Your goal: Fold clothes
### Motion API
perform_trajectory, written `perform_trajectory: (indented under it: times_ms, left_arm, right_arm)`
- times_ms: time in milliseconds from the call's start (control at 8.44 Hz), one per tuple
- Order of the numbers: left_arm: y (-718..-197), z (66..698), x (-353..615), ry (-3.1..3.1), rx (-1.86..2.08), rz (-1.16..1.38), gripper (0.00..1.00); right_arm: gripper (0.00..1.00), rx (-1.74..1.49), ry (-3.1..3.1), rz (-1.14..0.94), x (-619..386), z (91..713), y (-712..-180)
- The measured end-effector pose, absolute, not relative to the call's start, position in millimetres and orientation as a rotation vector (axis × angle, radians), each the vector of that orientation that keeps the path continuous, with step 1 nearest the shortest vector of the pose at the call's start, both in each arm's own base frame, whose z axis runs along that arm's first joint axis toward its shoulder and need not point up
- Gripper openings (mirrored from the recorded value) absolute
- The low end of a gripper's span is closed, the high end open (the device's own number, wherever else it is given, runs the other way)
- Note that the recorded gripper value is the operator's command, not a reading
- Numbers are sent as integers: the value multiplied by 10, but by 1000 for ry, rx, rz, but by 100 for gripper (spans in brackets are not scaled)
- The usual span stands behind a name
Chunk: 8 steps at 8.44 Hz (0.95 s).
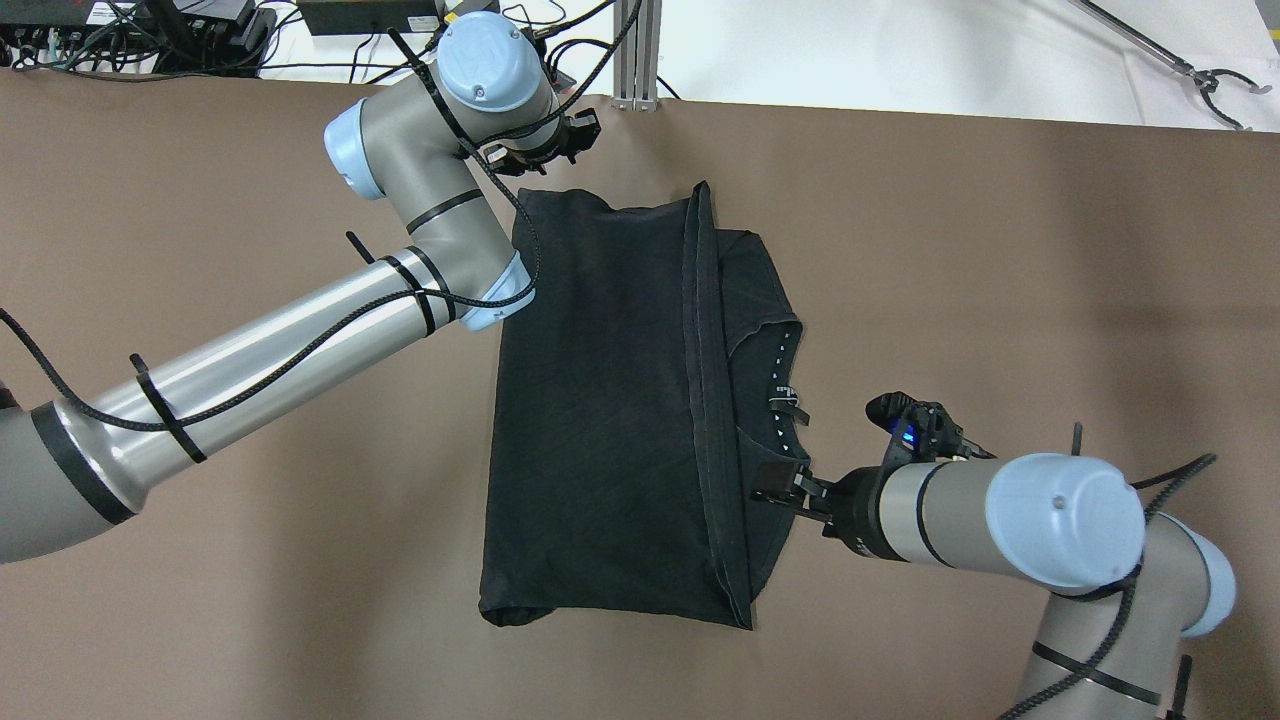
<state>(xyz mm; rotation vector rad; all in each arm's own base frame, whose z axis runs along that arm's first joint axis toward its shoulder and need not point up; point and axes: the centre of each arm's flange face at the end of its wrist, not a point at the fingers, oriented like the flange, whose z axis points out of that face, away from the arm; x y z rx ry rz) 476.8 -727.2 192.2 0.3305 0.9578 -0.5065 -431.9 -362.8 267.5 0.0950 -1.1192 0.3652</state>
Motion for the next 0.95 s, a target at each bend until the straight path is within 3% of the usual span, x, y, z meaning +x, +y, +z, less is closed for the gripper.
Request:
perform_trajectory:
  times_ms: [119, 593, 948]
  left_arm:
    - [-7174, 2047, 4670, 968, 333, -496, 94]
    - [-6981, 2327, 4413, 984, 339, -500, 94]
    - [-6990, 2333, 4368, 986, 340, -507, 94]
  right_arm:
    - [56, 128, -1103, 304, -4422, 2613, -3655]
    - [54, 278, -944, -141, -4941, 2773, -3322]
    - [48, 273, -885, -241, -5122, 2861, -3096]
